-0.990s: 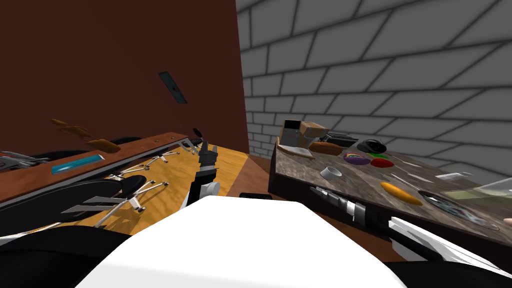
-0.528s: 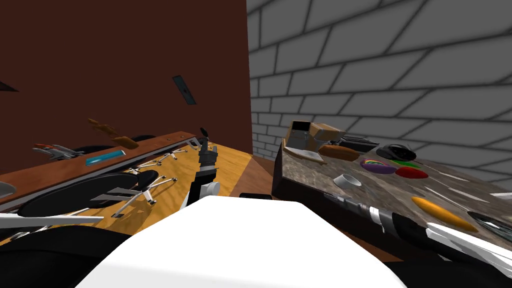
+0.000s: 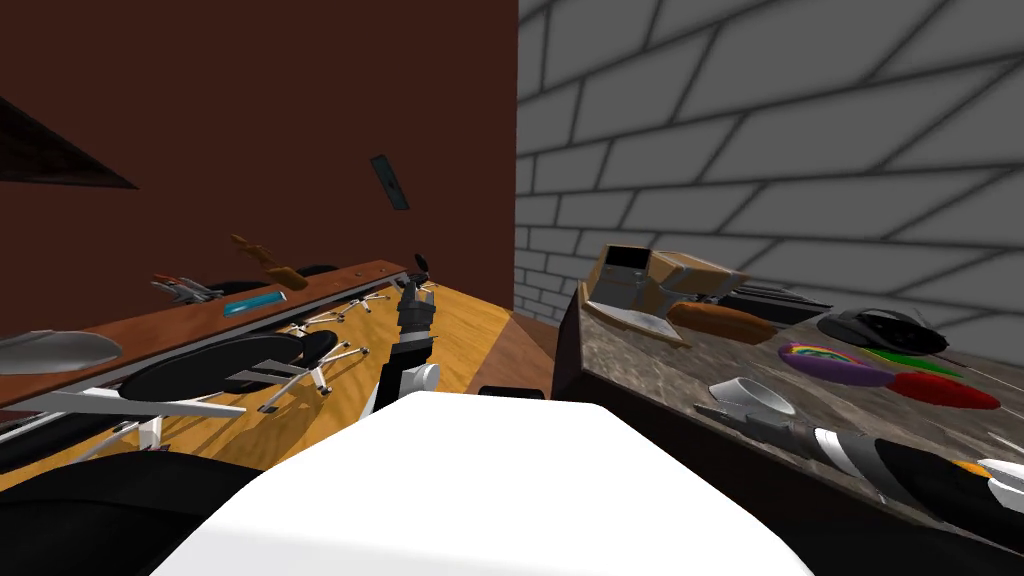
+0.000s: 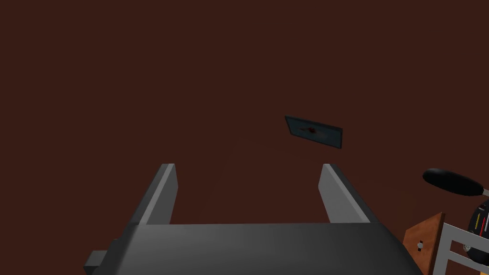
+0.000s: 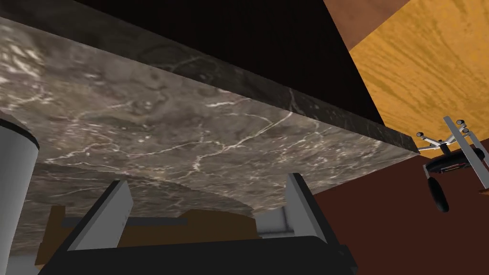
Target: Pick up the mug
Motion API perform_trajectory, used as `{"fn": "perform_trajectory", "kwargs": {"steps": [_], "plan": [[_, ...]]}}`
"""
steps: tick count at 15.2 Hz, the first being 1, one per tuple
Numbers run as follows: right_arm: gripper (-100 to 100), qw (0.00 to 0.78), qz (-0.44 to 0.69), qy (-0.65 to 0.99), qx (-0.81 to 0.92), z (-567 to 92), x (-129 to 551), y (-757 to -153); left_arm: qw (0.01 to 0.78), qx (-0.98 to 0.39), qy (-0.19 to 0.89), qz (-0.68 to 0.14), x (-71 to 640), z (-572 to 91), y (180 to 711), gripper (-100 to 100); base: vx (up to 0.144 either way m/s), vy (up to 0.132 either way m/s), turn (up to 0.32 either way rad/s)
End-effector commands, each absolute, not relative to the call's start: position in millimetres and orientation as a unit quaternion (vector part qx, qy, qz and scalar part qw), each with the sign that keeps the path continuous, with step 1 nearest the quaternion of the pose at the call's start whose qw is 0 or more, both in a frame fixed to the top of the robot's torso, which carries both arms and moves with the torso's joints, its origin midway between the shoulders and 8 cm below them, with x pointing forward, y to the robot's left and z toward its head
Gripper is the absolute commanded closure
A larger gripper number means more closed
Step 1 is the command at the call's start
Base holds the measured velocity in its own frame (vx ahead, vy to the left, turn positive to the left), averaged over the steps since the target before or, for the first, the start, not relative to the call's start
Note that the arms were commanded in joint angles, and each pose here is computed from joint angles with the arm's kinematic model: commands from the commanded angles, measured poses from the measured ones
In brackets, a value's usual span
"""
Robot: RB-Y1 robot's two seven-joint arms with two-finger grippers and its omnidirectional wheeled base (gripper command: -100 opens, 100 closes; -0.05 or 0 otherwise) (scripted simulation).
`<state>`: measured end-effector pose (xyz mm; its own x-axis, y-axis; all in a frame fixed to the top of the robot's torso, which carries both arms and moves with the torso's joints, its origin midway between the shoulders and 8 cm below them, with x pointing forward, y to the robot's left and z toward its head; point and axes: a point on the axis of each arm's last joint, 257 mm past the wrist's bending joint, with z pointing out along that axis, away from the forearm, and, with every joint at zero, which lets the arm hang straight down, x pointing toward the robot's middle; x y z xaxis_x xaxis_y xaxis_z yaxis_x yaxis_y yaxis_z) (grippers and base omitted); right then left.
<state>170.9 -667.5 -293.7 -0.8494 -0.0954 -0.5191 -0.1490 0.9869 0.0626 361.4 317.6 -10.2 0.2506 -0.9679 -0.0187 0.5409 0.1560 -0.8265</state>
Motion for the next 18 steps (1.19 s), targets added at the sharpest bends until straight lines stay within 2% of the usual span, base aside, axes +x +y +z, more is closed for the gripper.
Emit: {"fn": "perform_trajectory", "kwargs": {"steps": [1, 2, 5, 9, 18], "plan": [[-100, 0.247, 0.026, 0.966, -0.073, -281.6, 158.2, -686.8, 0.702, -0.365, 0.293, -0.538, 361.4, -10.2, 317.6, 0, 0.099, 0.047, 0.136], [-100, 0.224, 0.006, 0.971, -0.081, -272.3, 144.9, -704.4, 0.702, -0.365, 0.293, -0.538, 361.4, -10.2, 317.6, 0, 0.101, 0.043, 0.154], [-100, 0.223, 0.004, 0.971, -0.082, -270.8, 145.2, -705.9, 0.702, -0.365, 0.293, -0.538, 361.4, -10.2, 317.6, 0, 0.057, 0.019, 0.049], [-100, 0.155, -0.047, 0.982, -0.099, -245.1, 102.5, -748.3, 0.702, -0.365, 0.293, -0.538, 361.4, -10.2, 317.6, 0, 0.075, 0.005, 0.157], [-100, 0.089, -0.064, 0.989, -0.101, -238.9, 51.2, -767.0, 0.702, -0.365, 0.293, -0.537, 361.4, -10.2, 317.7, 0, 0.054, -0.033, 0.068]]}}
